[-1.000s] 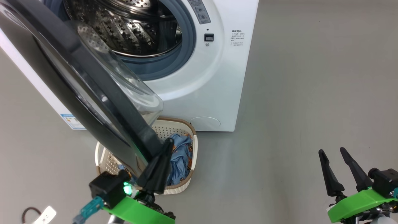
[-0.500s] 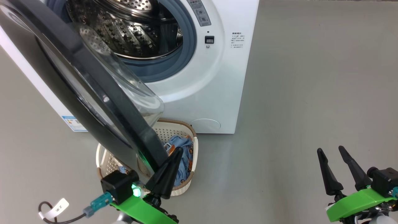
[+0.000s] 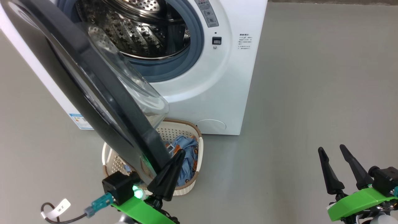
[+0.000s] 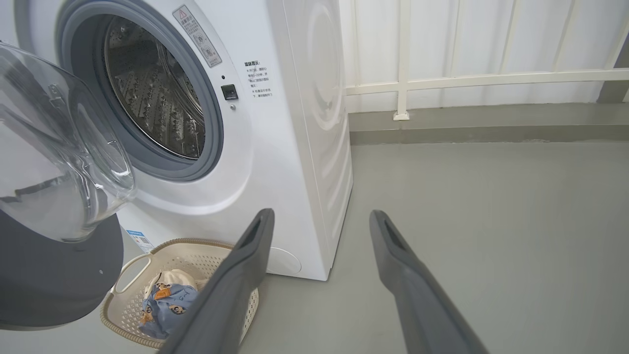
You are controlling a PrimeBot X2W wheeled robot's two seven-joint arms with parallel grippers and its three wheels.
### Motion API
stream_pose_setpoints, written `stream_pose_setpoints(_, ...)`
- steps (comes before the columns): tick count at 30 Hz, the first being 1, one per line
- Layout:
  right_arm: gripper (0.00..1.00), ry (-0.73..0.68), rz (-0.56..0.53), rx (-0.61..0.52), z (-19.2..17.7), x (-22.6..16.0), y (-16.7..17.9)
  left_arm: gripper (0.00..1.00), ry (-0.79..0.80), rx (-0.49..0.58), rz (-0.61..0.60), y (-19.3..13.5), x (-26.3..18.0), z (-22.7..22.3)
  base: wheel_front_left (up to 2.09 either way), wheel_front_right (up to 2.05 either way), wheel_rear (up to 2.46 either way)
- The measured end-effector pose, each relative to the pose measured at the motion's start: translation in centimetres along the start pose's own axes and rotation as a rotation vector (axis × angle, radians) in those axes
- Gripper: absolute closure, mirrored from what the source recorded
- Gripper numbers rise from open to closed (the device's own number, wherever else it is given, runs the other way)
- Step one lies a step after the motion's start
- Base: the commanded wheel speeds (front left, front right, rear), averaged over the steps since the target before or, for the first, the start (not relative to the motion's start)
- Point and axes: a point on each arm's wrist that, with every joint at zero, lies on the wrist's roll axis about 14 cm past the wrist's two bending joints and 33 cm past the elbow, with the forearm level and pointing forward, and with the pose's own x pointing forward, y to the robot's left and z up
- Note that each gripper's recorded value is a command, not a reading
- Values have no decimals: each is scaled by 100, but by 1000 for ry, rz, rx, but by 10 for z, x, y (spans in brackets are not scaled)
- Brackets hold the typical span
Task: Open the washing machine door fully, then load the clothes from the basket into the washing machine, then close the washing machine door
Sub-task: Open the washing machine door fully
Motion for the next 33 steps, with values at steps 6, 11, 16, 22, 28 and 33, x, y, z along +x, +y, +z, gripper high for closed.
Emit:
stream_pose_setpoints(6, 0, 0, 22, 1, 0, 5, 7, 100, -11, -5, 22, 4, -7, 3, 0, 0, 0)
stream_pose_setpoints(11, 0, -1, 43, 3, -1, 10, 14, 100, -22, -2, 40, 8, -13, 7, 0, 0, 0)
stream_pose_setpoints(16, 0, 1, 62, 1, -2, 16, 20, 100, -31, 6, 70, 14, -23, 11, 0, 0, 0)
stream_pose_setpoints(22, 0, 9, 95, -10, -5, 22, 30, 100, -46, 7, 102, 19, -31, 16, 0, 0, 0)
stream_pose_setpoints(28, 0, 18, 125, -7, -10, 28, 40, 100, -55, 14, 132, 26, -40, 21, 0, 0, 0)
stream_pose_setpoints(33, 0, 24, 154, -4, -13, 34, 51, 100, -68, 28, 175, 33, -47, 27, 0, 0, 0)
